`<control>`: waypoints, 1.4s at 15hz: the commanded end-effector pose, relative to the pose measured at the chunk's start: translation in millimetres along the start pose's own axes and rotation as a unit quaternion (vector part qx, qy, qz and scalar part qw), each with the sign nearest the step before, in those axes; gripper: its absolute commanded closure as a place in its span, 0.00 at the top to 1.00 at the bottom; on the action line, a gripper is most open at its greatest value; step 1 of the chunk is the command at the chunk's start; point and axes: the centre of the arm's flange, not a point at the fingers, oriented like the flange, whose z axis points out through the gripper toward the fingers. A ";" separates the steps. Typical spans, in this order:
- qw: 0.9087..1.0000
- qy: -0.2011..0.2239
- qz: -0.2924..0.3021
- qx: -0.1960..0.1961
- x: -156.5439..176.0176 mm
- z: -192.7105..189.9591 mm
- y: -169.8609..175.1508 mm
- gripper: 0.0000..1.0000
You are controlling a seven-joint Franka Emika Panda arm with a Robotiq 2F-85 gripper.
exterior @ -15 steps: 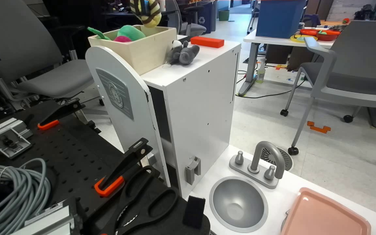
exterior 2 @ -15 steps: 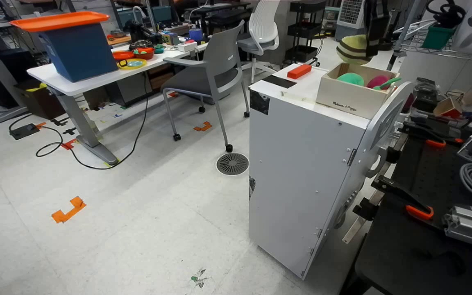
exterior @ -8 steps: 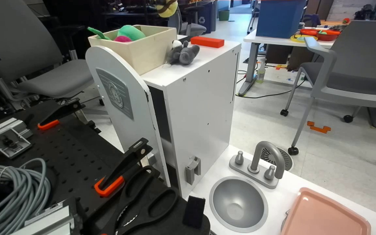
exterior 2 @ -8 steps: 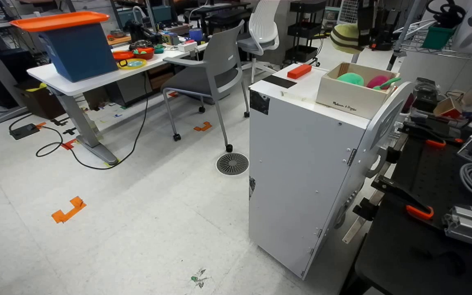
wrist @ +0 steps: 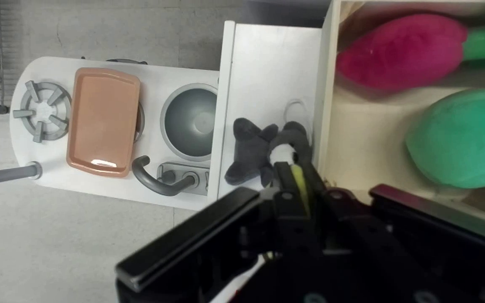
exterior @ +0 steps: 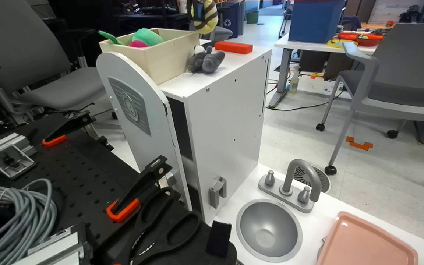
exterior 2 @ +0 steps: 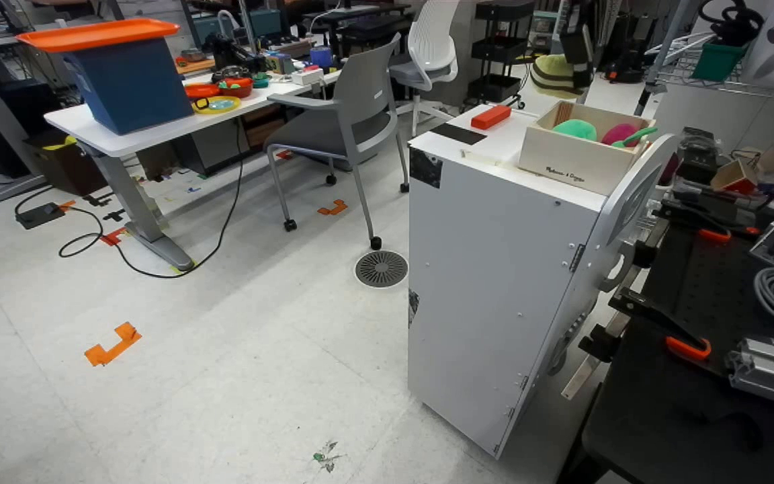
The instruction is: Remove the yellow plushy from the basket and put it on top of the cupboard
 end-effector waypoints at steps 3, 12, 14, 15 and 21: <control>1.000 -0.012 0.020 0.003 16.0 -5.4 2.8 0.02; 1.000 0.001 0.018 0.002 11.7 -16.3 -1.8 0.84; 1.000 0.003 0.014 0.003 11.0 -18.6 -4.1 0.98; 1.000 0.005 0.011 0.003 10.2 -19.6 -6.0 1.00; 1.000 0.013 -0.005 0.001 3.1 -32.3 -22.7 1.00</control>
